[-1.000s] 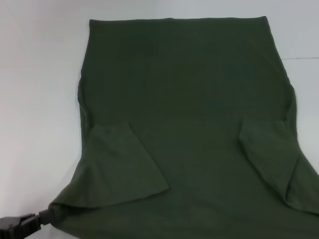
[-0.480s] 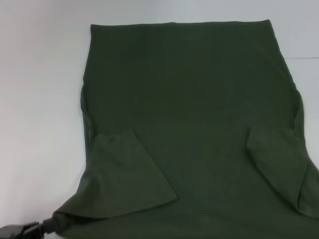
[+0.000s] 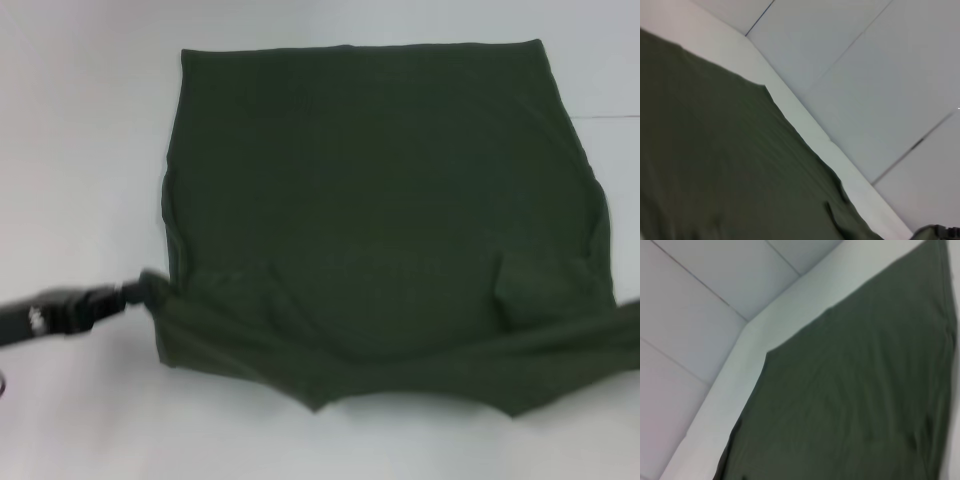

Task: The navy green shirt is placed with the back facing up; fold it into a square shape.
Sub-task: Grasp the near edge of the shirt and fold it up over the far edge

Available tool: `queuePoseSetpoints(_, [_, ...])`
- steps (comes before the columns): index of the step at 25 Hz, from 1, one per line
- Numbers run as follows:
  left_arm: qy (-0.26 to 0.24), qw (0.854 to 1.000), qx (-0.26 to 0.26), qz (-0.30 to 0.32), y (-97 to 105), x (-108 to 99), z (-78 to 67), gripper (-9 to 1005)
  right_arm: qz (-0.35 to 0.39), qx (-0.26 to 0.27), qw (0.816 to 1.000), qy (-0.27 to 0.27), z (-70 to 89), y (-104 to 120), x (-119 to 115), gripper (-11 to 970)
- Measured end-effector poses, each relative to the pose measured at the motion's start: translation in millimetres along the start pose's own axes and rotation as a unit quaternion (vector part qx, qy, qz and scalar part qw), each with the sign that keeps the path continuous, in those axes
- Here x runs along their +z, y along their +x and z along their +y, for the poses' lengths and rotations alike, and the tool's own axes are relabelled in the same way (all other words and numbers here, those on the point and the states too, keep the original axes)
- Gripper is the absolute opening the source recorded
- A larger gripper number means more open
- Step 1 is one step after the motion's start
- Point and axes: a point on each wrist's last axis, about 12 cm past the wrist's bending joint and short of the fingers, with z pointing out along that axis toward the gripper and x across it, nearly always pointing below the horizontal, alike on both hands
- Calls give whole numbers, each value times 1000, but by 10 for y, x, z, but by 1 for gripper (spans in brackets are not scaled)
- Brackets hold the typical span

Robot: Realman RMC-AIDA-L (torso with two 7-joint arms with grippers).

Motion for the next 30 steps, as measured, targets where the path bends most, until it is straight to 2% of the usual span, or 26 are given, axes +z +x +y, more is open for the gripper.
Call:
queuePoseSetpoints(4, [-23, 999, 44, -5, -487, 243, 90, 1, -19, -14, 1000, 8, 29, -279, 278, 38])
queuePoseSetpoints(5, [-41, 997, 57, -11, -661, 345, 129, 1, -32, -21, 999, 13, 45, -412, 421, 38])
queuePoseSetpoints(6, [-49, 997, 63, -13, -745, 413, 142, 1, -40, -23, 999, 17, 49, -471, 494, 38])
queuePoseSetpoints(9, [-69, 995, 71, -18, -863, 509, 173, 1, -53, -25, 998, 24, 52, -568, 619, 38])
queuePoseSetpoints(13, [-128, 987, 89, -45, -1076, 740, 260, 1, -90, -50, 993, 55, 74, -833, 927, 38])
queuePoseSetpoints(14, [-128, 987, 89, -45, -1076, 740, 260, 1, -90, -50, 993, 55, 74, -833, 927, 38])
queuePoseSetpoints(17, [-162, 980, 100, -62, -1169, 861, 308, 1, -104, -65, 989, 78, 98, -967, 1125, 39])
queuePoseSetpoints(18, [-173, 977, 104, -67, -1201, 912, 321, 1, -108, -72, 988, 87, 109, -1009, 1203, 39])
queuePoseSetpoints(19, [-188, 973, 115, -73, -1249, 1002, 328, 1, -112, -85, 985, 103, 147, -1080, 1378, 39])
queuePoseSetpoints(22, [-202, 968, 128, -80, -1281, 1097, 326, 1, -117, -95, 981, 118, 173, -1123, 1517, 39])
queuePoseSetpoints(23, [-216, 962, 141, -88, -1301, 1178, 323, 1, -119, -109, 978, 134, 215, -1138, 1683, 38])
queuePoseSetpoints(24, [-216, 962, 141, -88, -1301, 1178, 323, 1, -119, -109, 978, 134, 215, -1138, 1683, 38])
queuePoseSetpoints(30, [-260, 943, 175, -108, -1248, 1394, 325, 0, -130, -138, 967, 168, 321, -1068, 2013, 37])
